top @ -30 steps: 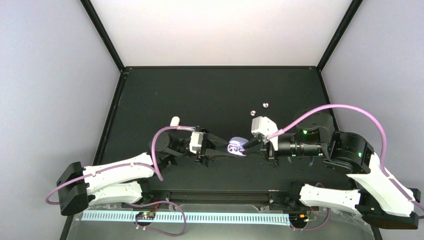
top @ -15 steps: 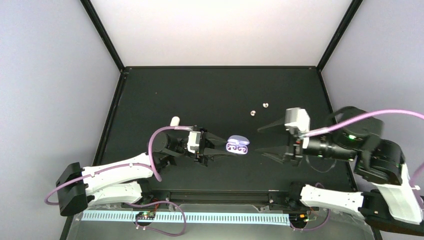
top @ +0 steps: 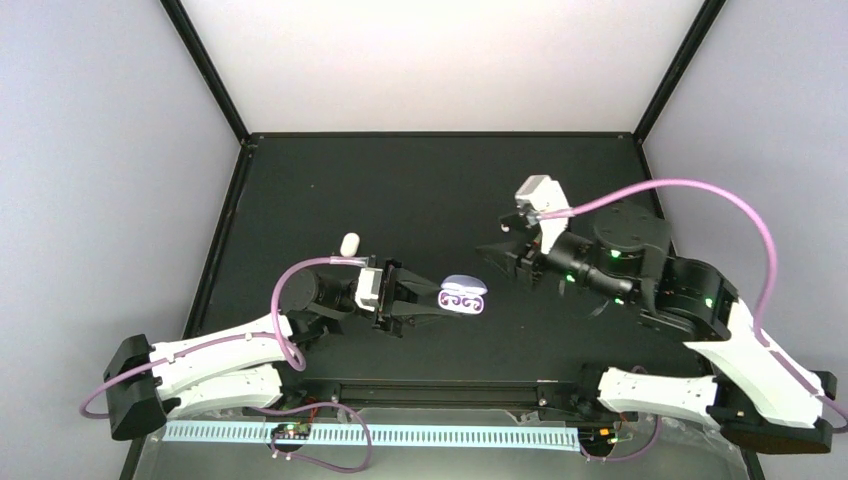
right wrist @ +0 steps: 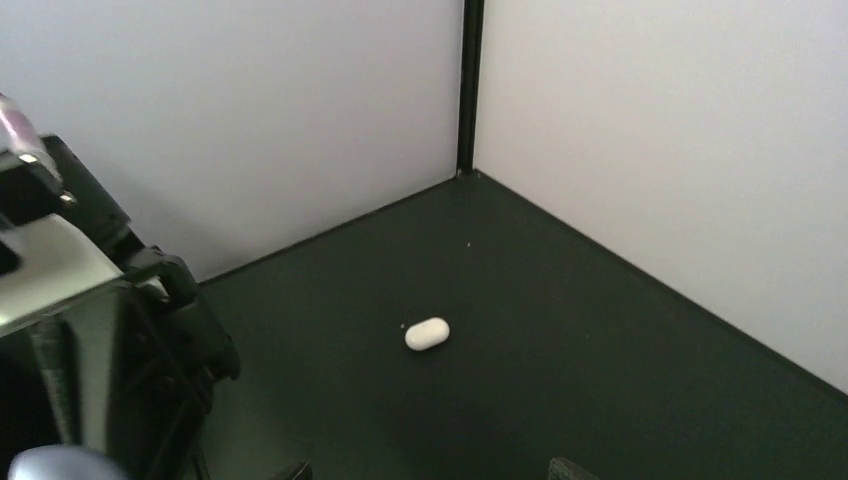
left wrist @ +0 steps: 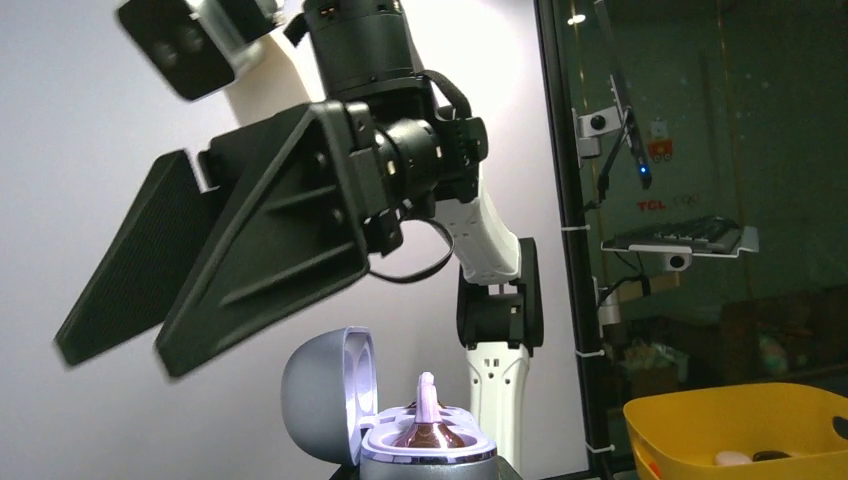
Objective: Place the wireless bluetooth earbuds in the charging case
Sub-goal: Close the charging case, then place the charging case at the center of the board, then pick up the charging case at the center of the board.
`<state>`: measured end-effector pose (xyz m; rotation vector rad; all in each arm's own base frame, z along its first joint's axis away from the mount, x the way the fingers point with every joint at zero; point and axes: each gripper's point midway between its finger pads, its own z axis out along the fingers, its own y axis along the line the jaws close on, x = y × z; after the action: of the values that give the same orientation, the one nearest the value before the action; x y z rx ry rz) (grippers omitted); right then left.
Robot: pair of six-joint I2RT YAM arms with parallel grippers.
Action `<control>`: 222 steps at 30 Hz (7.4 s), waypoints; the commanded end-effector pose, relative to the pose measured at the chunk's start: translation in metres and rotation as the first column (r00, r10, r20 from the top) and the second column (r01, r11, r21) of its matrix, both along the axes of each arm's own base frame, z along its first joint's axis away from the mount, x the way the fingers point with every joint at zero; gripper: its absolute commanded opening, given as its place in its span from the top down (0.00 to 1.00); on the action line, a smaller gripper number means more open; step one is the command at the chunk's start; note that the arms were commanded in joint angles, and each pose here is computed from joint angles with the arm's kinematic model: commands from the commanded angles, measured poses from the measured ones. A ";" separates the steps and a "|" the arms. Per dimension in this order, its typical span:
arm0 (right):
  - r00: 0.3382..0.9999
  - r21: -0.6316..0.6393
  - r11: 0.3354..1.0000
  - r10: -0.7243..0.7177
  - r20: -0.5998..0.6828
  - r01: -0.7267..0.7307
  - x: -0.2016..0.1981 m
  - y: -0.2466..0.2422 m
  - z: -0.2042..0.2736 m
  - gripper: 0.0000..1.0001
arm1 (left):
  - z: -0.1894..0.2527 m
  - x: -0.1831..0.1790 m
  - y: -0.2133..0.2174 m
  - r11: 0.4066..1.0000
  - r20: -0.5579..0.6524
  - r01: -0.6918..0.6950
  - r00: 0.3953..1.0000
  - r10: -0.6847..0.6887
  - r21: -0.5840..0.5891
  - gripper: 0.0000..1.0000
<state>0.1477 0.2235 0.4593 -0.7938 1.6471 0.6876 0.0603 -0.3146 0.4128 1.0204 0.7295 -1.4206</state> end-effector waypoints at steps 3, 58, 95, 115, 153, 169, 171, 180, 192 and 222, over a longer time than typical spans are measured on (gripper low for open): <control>0.994 -0.009 0.995 0.102 -0.045 -0.103 -0.013 0.016 -0.007 0.39 | 0.014 -0.006 0.010 0.999 0.034 0.005 0.999 -0.003 -0.054 0.98; 0.937 0.008 0.938 -0.345 -0.053 0.346 0.040 -0.042 -0.124 0.26 | -0.363 0.416 0.019 0.553 -0.553 -0.015 -0.009 0.833 0.833 0.95; 0.948 0.009 0.948 -0.319 -0.011 0.319 0.040 -0.036 -0.121 0.22 | -0.328 0.315 0.235 0.088 -0.106 -0.075 -0.300 0.948 0.993 0.01; 0.946 -0.006 0.946 -0.323 -0.008 0.323 0.039 -0.041 -0.117 0.22 | -0.374 0.343 0.222 0.035 -0.027 0.051 -0.154 0.988 0.998 0.32; 0.954 -0.041 0.958 -0.288 -0.087 0.285 0.038 -0.023 -0.145 0.22 | -0.312 0.345 0.168 0.176 -0.181 -0.084 -0.056 0.982 0.981 0.33; 0.924 -0.167 0.984 -0.112 -0.366 0.053 0.103 0.142 -0.258 0.26 | -0.205 0.272 0.252 0.190 -0.313 -0.370 -0.307 0.899 0.909 0.02; 0.909 -0.219 0.975 -0.127 -0.396 0.041 0.117 0.164 -0.279 0.26 | -0.192 0.259 0.259 0.169 -0.319 -0.426 -0.309 0.896 0.889 0.01; 0.873 -0.380 0.922 -0.243 -0.422 0.073 0.174 0.228 -0.344 0.25 | -0.158 0.220 0.286 0.109 -0.367 -0.586 -0.343 0.865 0.803 0.01; 0.832 -0.564 0.801 -0.444 -0.334 0.201 0.221 0.228 -0.399 0.26 | -0.145 0.206 0.299 -0.014 -0.283 -0.619 -0.378 0.882 0.785 0.01; 0.796 -0.641 0.765 -0.430 -0.426 0.070 0.210 0.224 -0.451 0.45 | -0.143 0.198 0.297 -0.018 -0.266 -0.629 -0.355 0.896 0.777 0.01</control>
<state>0.3736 0.4676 0.0328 -0.7826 2.4396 0.2315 0.2626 -0.0200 0.2674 -0.3820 1.9624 -0.1902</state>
